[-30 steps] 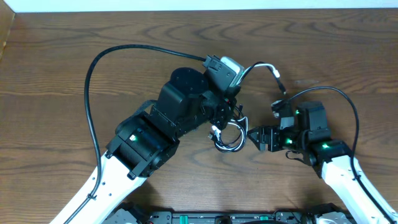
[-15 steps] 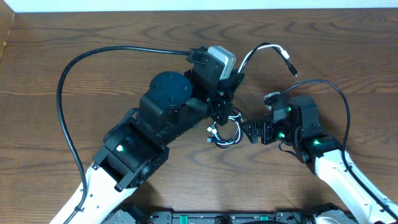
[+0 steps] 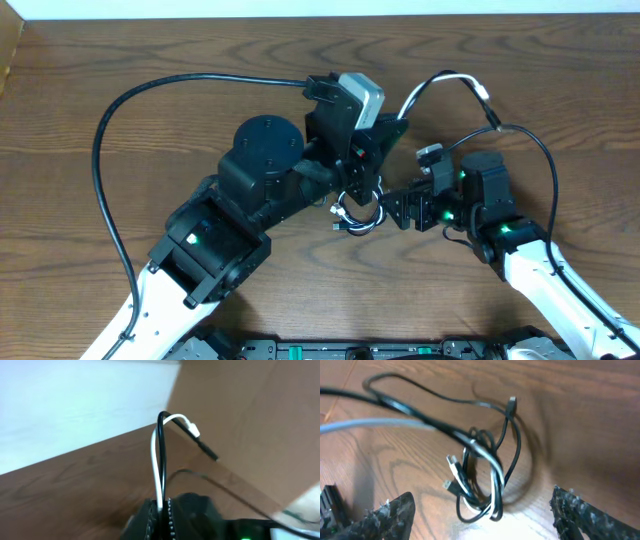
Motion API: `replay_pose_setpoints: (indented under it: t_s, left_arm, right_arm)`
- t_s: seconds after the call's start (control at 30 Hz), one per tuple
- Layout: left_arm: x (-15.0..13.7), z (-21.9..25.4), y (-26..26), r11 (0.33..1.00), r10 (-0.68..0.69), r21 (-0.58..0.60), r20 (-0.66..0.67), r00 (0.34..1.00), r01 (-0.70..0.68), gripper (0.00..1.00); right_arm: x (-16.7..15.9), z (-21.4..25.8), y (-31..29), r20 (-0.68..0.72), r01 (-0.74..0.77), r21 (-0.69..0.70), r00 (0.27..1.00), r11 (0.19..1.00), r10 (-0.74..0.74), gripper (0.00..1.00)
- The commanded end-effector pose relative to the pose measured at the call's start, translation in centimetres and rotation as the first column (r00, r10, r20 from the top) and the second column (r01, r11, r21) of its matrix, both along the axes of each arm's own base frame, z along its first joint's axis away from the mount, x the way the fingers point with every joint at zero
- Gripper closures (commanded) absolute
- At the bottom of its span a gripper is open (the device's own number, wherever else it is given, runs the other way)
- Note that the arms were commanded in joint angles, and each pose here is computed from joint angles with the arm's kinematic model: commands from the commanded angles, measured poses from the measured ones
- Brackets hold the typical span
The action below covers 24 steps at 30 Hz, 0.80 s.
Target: Untangle cables
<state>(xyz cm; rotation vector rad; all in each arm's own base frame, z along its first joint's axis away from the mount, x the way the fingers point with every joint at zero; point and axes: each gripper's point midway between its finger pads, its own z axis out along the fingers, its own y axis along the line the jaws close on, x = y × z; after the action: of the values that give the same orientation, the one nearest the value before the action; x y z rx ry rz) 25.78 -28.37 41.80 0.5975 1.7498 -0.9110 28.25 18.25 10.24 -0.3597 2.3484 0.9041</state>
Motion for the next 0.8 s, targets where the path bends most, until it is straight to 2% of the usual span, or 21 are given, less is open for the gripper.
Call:
replay_pose_setpoints:
  t_s: [0.0,0.1,0.37,0.4,0.53,0.57,0.67,0.77]
  left_arm:
    - [3.2,-1.9,1.7,0.978,0.171,0.115,0.042,0.984,-0.174,0.92]
    - [5.5,-4.3,3.2,0.945,0.268,0.19,0.012,0.963,-0.265,0.92]
    - [12.0,-8.6,9.0,0.86,0.459,0.278,-0.053,0.887,-0.429,0.93]
    - [12.7,-9.3,9.9,0.846,0.484,0.293,-0.07,0.872,-0.445,0.89]
    - [13.0,-12.5,11.0,0.858,0.473,0.328,-0.207,0.857,-0.394,0.44]
    - [12.6,-13.3,10.8,0.87,0.452,0.332,-0.248,0.857,-0.363,0.37]
    - [10.6,-16.1,9.8,0.9,0.381,0.363,-0.384,0.841,-0.243,0.28]
    - [8.1,-18.8,9.7,0.9,0.357,0.41,-0.505,0.786,-0.146,0.27]
  right_arm:
    - [-0.4,-0.3,0.3,-0.027,-0.018,-0.009,0.999,1.0,0.018,0.18]
    - [-1.0,-0.8,0.1,-0.065,-0.019,-0.021,0.998,1.0,0.017,0.17]
    - [-1.6,-1.4,-0.1,-0.098,-0.018,-0.033,0.995,0.999,0.015,0.16]
    - [-1.6,-1.4,-0.1,-0.099,-0.018,-0.033,0.995,0.999,0.015,0.16]
    - [-1.7,-1.5,-0.1,-0.105,-0.019,-0.035,0.994,0.999,0.015,0.15]
    - [-1.7,-1.5,-0.1,-0.106,-0.019,-0.035,0.994,0.999,0.015,0.15]
    - [-1.7,-1.5,-0.2,-0.107,-0.019,-0.035,0.994,0.999,0.015,0.14]
    - [-1.9,-1.7,-0.2,-0.118,-0.019,-0.039,0.993,0.999,0.014,0.12]
